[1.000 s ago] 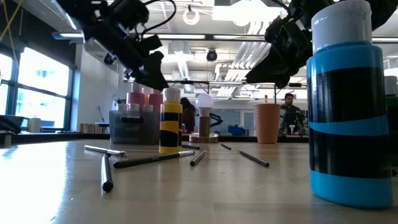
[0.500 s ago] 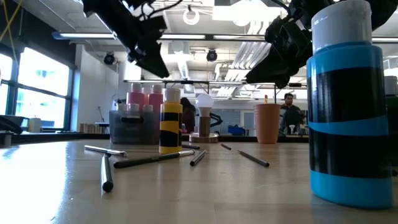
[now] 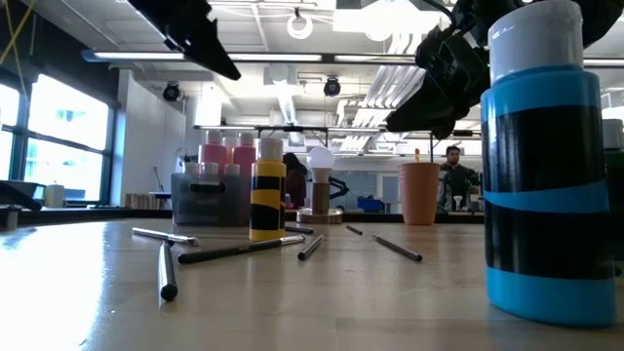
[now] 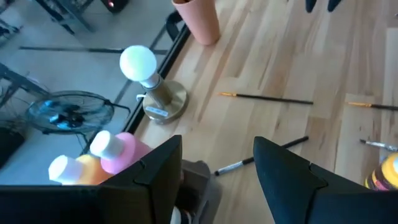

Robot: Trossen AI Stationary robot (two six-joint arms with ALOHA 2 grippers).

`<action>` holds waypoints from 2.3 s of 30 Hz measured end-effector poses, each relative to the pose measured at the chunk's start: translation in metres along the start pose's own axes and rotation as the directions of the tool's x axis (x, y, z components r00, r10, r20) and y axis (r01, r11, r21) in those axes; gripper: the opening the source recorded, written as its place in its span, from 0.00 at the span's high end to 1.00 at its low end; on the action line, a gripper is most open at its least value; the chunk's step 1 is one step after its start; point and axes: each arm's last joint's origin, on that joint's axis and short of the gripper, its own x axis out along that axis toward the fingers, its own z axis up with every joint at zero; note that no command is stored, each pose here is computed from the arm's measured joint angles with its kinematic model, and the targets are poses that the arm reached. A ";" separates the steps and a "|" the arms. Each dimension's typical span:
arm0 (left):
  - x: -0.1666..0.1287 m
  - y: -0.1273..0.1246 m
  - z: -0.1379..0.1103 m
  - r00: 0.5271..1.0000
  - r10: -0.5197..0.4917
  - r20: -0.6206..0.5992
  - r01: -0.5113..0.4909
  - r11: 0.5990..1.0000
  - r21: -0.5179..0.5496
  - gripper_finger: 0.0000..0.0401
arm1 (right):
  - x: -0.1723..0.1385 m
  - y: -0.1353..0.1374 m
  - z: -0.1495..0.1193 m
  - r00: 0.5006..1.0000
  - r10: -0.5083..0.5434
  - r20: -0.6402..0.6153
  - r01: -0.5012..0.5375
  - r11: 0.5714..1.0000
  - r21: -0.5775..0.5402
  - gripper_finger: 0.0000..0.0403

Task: Pick & Place Paint Supplies
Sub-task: Put the small blue paint bottle into the gray bin

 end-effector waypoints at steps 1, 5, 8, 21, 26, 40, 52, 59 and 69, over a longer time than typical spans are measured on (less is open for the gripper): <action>-0.001 0.000 -0.003 1.000 -0.002 0.013 0.002 1.000 0.004 0.52 | 0.000 0.000 0.000 1.000 0.000 0.000 0.000 1.000 0.000 0.77; 0.005 -0.004 -0.026 0.999 -0.007 0.051 0.008 1.000 -0.016 0.52 | 0.000 0.000 0.000 1.000 0.000 0.001 0.000 1.000 0.000 0.77; 0.012 -0.009 -0.045 0.996 -0.009 0.088 0.012 0.999 -0.032 0.52 | 0.000 0.000 0.000 1.000 0.000 0.002 0.000 1.000 0.000 0.77; 0.018 -0.020 -0.075 0.950 -0.245 0.192 0.251 0.968 -0.006 0.52 | 0.000 0.000 0.000 1.000 0.000 0.003 0.000 1.000 0.000 0.77; 0.015 -0.026 -0.072 0.868 -0.440 0.231 0.433 0.897 0.086 0.52 | 0.000 0.000 0.000 1.000 0.001 0.003 -0.001 1.000 0.000 0.77; 0.011 -0.032 -0.072 0.719 -0.657 0.228 0.638 0.753 0.161 0.52 | 0.000 0.000 0.000 1.000 0.000 0.002 0.000 1.000 0.000 0.77; 0.011 -0.032 -0.072 0.720 -0.656 0.227 0.637 0.754 0.161 0.52 | 0.000 0.000 0.000 1.000 0.000 0.002 0.000 1.000 0.000 0.77; 0.011 -0.032 -0.072 0.721 -0.655 0.227 0.636 0.755 0.159 0.52 | 0.000 0.000 0.000 1.000 0.000 0.003 0.000 1.000 0.000 0.77; 0.012 -0.022 -0.076 0.892 -0.415 0.178 0.397 0.909 0.127 0.52 | 0.000 0.000 0.001 1.000 0.003 0.016 -0.003 1.000 0.010 0.77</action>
